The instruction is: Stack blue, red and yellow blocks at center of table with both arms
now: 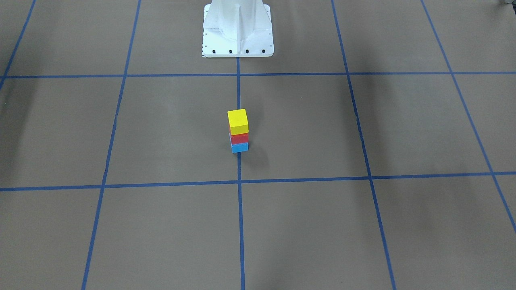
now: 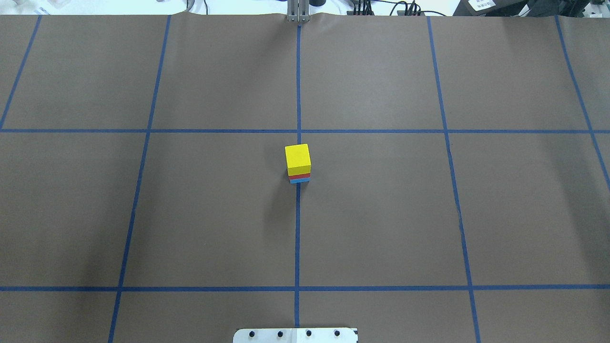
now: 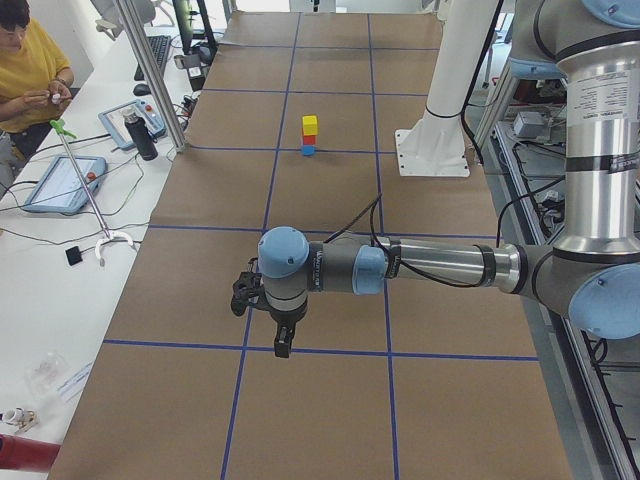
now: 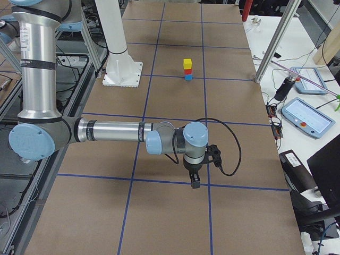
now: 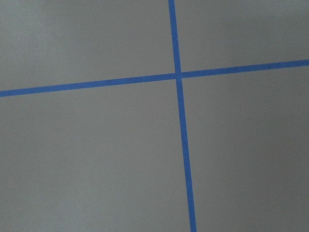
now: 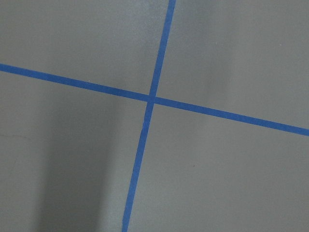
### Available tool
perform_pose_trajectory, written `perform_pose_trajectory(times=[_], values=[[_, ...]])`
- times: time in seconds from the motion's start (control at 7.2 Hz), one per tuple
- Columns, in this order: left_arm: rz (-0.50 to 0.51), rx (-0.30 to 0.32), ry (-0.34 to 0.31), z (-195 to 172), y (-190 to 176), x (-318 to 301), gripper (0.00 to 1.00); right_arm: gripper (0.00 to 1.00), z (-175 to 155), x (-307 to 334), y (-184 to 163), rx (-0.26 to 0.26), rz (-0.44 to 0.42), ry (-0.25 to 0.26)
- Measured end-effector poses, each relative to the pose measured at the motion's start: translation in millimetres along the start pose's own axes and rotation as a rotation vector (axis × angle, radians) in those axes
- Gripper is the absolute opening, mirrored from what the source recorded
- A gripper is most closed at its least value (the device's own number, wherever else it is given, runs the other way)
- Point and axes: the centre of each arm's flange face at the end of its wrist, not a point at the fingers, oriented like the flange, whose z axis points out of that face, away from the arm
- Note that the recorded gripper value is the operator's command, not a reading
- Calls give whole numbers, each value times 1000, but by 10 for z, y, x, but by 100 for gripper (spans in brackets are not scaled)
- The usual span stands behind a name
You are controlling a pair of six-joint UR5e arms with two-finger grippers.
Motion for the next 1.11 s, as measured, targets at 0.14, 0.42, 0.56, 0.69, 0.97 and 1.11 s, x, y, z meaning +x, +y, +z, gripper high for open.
perform_pose_trajectory(times=[0.14,0.42,0.56,0.69,0.97,1.11], values=[[3,5,-2,12,10,-12,100,99,-2,-1,-3,0,0,0],[4,6,-4,22,20,-23,100,99,-8,-5,-14,2,-2,0],[4,6,-5,25,22,-26,100,99,-9,-6,-16,2,-2,0],[4,6,-5,25,23,-26,100,99,-12,-8,-20,3,-2,0],[3,6,-4,26,23,-26,100,99,-12,-8,-24,3,-1,-1],[3,6,-5,26,23,-27,100,99,-15,-11,-28,4,-1,-1]])
